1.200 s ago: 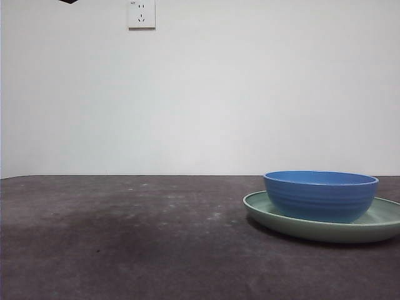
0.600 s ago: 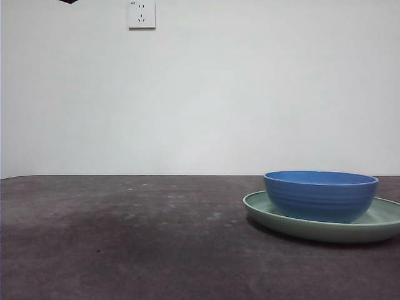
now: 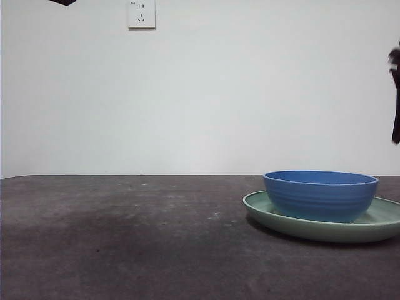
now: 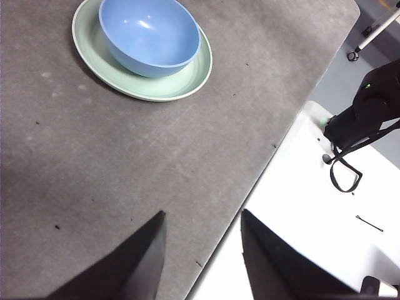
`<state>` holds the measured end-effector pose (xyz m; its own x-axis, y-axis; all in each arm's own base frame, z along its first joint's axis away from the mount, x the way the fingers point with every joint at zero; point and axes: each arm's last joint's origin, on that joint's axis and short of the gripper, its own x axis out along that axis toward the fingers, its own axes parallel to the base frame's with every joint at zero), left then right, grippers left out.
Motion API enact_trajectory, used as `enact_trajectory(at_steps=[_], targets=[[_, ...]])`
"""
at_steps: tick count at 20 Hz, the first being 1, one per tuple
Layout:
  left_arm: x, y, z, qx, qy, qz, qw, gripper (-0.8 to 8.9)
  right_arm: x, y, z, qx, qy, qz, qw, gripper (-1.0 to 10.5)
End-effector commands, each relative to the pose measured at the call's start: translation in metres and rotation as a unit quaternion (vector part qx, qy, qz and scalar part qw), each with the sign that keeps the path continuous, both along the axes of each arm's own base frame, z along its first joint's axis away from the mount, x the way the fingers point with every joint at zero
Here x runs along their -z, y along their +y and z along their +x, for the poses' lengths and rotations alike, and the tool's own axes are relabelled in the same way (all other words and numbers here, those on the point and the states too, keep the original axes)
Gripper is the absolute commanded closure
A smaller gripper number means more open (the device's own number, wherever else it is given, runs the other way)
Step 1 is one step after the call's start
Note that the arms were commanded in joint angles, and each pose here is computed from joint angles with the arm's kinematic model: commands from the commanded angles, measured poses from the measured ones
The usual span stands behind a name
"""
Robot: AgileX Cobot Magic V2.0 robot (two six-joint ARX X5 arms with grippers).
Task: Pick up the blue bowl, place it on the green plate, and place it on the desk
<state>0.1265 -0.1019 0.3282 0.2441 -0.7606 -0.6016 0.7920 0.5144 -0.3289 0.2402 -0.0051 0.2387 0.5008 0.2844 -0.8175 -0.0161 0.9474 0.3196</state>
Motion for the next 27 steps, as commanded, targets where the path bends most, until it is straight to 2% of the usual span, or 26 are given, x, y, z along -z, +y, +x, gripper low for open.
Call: enact_trajectory(at_steps=[1,3,11,14,16,23,27], targets=[[-0.003,-0.002,0.001,0.009,-0.014,-0.002,1.0,6.2,0.015,0.001,0.016,-0.018,0.013,0.016,1.0,6.2],[-0.003,-0.002,0.001,0.009,-0.014,-0.003,1.0,6.2,0.03,0.002,0.027,-0.027,0.025,0.031,0.999,6.2],[-0.003,-0.002,0.001,0.009,-0.014,-0.003,1.0,6.2,0.072,0.002,0.051,-0.032,0.061,0.031,0.997,6.9],[-0.003,-0.002,0.001,0.009,-0.014,-0.003,1.0,6.21,0.076,0.002,0.053,-0.033,0.062,0.031,0.997,8.5],[-0.003,-0.002,0.001,0.009,-0.014,-0.003,1.0,6.22,0.077,0.002,0.054,-0.034,0.061,0.031,0.997,9.1],[-0.003,-0.002,0.001,0.009,-0.013,-0.003,1.0,6.23,0.076,0.002,0.054,-0.031,0.058,0.033,0.997,9.3],[-0.003,-0.002,0.001,0.009,-0.013,-0.002,1.0,6.23,0.064,0.003,0.052,-0.034,0.038,0.057,0.997,9.3]])
